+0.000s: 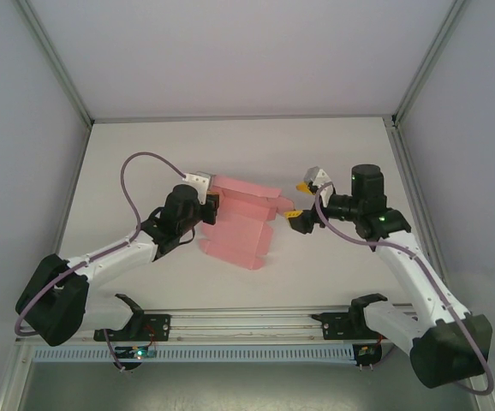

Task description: Assemble paper box

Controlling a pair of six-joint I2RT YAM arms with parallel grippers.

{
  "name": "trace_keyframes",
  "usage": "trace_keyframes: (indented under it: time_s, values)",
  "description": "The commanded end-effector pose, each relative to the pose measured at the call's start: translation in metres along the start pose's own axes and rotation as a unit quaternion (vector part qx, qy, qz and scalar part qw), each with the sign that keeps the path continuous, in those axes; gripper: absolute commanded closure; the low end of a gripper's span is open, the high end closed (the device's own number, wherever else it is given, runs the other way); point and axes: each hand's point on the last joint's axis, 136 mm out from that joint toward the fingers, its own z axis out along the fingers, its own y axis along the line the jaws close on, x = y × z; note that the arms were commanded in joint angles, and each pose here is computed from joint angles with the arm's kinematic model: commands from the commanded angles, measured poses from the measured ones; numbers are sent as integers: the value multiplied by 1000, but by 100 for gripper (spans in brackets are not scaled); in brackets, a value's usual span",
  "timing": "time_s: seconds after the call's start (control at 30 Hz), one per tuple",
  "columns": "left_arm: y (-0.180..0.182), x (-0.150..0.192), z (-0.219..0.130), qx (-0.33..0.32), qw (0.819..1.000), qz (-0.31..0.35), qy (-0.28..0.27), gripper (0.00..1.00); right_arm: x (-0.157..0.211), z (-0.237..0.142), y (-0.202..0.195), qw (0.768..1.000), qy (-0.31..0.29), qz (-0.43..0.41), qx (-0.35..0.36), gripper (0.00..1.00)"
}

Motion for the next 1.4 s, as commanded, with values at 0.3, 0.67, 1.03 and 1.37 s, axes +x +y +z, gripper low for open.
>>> trace_keyframes:
  time_s: [0.3,0.67,1.03,1.37]
  values:
    - [-30,-37,-5,113,990,12,-88,100,-34,2,42,978,-52,6,-201,95]
    - [-32,-66,10,143,982,23,-121,100,-20,27,38,991,42,5,-128,77]
    - [4,-41,-12,38,995,36,-82,100,-65,-23,-5,993,-46,-53,97,2]
    - [6,-36,-10,29,997,39,-67,100,-95,-3,-10,995,-20,-30,91,2]
